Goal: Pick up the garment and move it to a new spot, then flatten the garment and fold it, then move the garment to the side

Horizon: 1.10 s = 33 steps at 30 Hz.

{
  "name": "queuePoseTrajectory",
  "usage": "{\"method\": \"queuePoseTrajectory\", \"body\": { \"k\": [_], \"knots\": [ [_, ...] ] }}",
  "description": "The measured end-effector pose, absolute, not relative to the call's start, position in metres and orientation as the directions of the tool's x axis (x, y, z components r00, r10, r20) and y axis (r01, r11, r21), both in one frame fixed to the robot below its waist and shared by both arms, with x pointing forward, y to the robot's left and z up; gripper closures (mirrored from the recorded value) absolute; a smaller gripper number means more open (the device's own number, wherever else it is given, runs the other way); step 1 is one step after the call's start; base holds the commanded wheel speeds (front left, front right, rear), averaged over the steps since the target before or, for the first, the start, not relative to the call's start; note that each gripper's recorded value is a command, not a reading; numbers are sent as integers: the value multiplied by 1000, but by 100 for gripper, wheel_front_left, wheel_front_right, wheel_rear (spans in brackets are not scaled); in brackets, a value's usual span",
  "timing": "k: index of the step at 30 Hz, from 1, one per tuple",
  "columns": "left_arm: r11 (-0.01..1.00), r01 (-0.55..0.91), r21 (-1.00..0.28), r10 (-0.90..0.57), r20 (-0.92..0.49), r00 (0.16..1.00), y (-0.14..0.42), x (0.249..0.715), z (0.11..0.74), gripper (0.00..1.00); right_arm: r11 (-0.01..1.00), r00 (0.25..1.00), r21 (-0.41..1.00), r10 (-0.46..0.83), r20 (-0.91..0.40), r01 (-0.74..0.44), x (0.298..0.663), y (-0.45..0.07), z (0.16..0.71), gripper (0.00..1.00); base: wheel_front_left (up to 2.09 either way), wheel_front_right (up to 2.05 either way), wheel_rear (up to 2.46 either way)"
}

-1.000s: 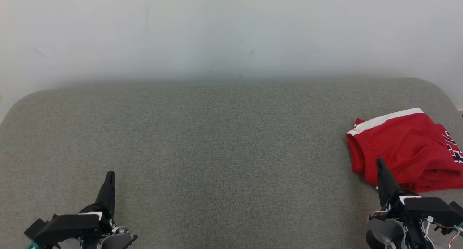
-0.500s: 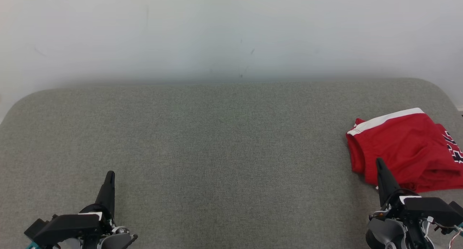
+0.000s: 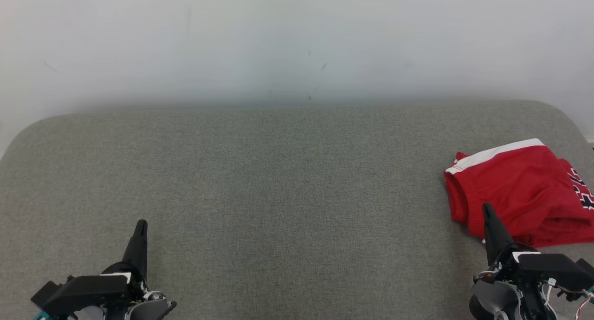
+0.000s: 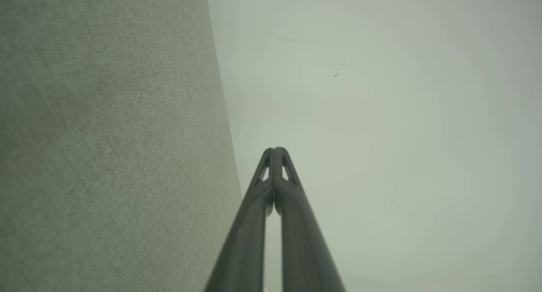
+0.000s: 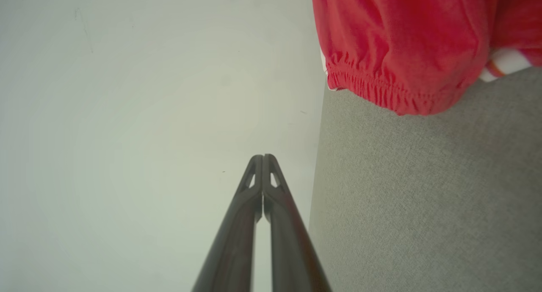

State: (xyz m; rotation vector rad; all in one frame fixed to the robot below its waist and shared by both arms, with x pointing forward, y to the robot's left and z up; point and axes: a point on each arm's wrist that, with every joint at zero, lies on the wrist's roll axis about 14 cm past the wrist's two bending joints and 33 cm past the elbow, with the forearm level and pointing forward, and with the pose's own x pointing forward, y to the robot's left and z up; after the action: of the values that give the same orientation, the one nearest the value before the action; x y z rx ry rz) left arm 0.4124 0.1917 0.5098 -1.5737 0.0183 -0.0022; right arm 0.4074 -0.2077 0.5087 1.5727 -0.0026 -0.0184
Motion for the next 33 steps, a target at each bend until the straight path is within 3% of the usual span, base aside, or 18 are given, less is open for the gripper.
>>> {"method": "queuePoseTrajectory", "body": {
  "k": [33],
  "knots": [
    [-3,-10,-1000,-13,-10,1000,192,412,510,100,-2,1000,1000,-14,-10,10,407,-208,509,100,0,0,0]
  ]
}}
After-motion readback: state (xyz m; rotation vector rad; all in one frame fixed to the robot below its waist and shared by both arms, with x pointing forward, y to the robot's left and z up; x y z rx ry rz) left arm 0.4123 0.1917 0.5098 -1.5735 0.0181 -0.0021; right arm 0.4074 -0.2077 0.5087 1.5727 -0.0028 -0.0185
